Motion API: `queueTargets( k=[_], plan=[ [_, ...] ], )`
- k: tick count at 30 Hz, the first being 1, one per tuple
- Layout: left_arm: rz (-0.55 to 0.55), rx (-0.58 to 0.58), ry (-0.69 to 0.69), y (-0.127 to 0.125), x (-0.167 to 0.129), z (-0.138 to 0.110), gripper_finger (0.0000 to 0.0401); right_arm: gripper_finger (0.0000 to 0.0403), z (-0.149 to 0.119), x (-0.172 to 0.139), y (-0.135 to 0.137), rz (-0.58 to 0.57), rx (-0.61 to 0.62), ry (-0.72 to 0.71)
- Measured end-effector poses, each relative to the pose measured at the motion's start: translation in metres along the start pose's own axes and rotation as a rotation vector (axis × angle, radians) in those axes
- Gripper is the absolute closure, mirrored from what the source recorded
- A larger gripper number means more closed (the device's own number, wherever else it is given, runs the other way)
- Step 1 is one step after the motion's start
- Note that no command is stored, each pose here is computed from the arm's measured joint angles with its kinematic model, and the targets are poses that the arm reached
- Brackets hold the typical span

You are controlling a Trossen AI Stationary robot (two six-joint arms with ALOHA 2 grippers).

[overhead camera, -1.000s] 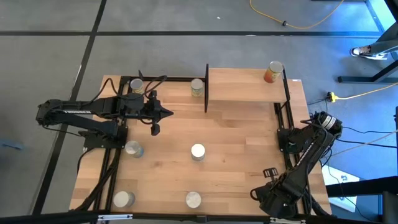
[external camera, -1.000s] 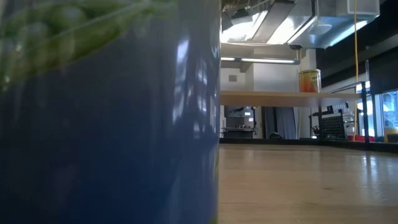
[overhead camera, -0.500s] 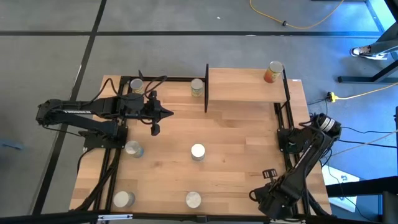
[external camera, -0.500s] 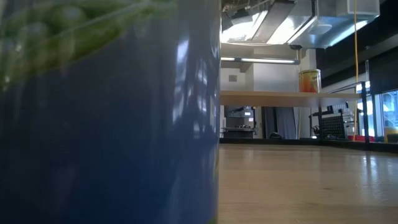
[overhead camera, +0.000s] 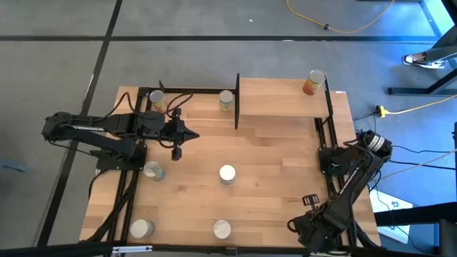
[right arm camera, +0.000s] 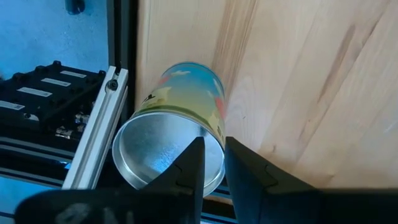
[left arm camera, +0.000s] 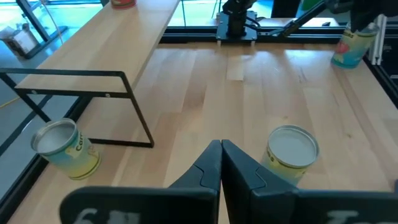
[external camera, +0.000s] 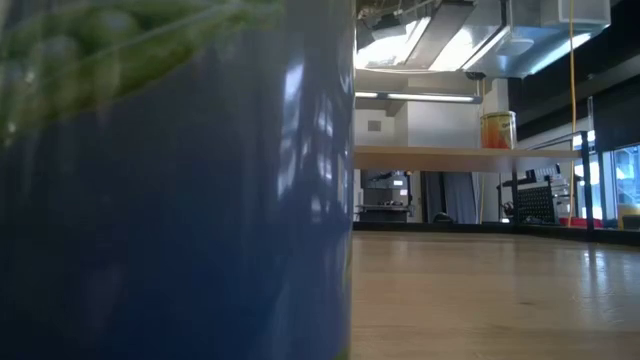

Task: Pick and place cans onto a shelf
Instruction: Put the canned tomatoes on the shelf

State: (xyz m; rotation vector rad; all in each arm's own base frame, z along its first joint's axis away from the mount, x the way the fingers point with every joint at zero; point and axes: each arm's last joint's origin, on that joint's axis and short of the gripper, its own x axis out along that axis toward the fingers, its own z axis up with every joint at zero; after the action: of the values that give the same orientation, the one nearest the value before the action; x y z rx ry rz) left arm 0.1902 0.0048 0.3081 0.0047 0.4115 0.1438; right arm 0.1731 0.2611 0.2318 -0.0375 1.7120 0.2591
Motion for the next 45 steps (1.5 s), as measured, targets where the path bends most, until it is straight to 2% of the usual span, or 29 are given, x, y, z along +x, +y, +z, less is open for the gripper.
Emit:
queueTargets(
  k=[9,17,22,29,31,37,39,45],
  plan=[
    [0.004,0.0,0.0,0.0,0.0,0.0,0.0401,0.0338,-0.004,0.017,-0.009,-0.004,0.034,0.043],
    [0.004,0.0,-0.001,0.0,0.0,0.0,0.0401,0.0341,-0.004,0.019,-0.009,-0.009,0.043,0.046],
    [0.008,0.0,-0.001,0.0,0.0,0.0,0.0401,0.0389,-0.004,0.019,-0.009,-0.024,0.08,0.034],
    [0.008,0.007,-0.001,0.0,0.0,0.0,0.0401,0.0399,-0.003,0.019,-0.01,-0.04,0.118,0.017],
    [0.008,0.007,-0.001,0.0,0.0,0.0,0.0401,0.04,-0.002,0.018,-0.013,-0.048,0.129,0.023],
    [0.009,0.008,-0.001,0.0,0.0,0.0,0.0401,0.0401,0.009,0.004,-0.026,-0.2,0.181,-0.033],
    [0.008,0.008,-0.001,0.0,0.0,0.0,0.0401,0.0401,0.011,-0.007,-0.029,-0.188,0.188,-0.058],
    [0.008,0.011,0.001,0.0,0.0,0.0,0.0401,0.0402,0.018,-0.011,-0.035,-0.182,0.174,-0.044]
  ],
)
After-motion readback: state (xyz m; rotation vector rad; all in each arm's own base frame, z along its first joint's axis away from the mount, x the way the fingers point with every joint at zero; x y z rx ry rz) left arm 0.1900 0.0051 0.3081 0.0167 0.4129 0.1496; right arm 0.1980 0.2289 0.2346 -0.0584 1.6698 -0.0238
